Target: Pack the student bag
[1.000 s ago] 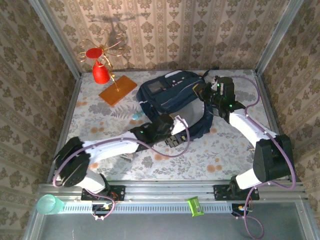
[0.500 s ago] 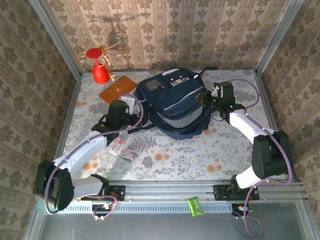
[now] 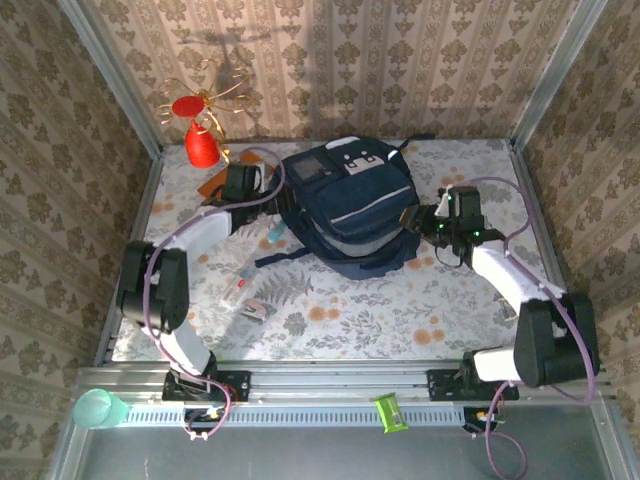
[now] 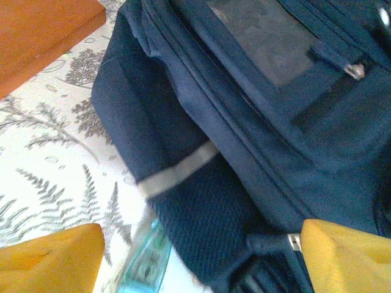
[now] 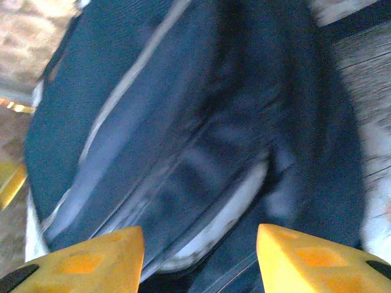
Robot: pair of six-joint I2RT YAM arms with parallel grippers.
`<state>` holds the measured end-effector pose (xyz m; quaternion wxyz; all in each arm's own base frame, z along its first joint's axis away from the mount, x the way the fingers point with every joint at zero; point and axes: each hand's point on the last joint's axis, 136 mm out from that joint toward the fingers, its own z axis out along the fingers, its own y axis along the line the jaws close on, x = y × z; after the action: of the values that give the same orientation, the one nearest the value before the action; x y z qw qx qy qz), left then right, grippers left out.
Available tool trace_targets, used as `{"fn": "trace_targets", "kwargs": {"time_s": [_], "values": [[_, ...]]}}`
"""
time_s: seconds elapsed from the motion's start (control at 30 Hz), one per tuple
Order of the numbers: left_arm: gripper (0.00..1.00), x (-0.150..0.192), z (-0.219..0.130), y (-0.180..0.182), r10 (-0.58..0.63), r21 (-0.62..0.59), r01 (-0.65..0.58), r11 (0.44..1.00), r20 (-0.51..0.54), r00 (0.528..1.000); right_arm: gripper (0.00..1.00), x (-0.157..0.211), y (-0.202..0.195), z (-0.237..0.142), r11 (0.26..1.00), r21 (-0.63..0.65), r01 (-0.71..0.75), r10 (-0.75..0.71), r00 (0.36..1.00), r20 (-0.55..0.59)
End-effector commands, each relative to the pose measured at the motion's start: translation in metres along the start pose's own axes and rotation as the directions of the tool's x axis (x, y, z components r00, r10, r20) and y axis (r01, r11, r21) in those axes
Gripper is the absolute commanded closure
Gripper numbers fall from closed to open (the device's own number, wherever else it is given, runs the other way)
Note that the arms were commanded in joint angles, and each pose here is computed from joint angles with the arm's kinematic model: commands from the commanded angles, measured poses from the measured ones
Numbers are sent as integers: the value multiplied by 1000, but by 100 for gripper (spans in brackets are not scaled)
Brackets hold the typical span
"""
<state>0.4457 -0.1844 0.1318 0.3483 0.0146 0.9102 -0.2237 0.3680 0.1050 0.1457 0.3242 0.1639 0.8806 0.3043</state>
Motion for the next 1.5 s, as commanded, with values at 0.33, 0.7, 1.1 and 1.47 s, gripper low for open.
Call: {"fn": "trace_targets", "kwargs": {"time_s": [0.33,0.7,1.1,1.47], "values": [[29,-16,53,-34,-85,195,97,976,-73,994,54,67,-7,30,995,0,99,-98,988,-123],[63,12,79,-47,-58,236,95,967,-162,985,61,50,-79,35,968,243,53,-27,994,-109],[94,78,59,-83,-96,255,133,958,-154,983,62,-44,-93,40,888,444,122,-121,992,-32],[100,117,42,-124,-197,228,207,951,-68,978,46,-41,-51,-40,823,526,215,-317,942,111]]}}
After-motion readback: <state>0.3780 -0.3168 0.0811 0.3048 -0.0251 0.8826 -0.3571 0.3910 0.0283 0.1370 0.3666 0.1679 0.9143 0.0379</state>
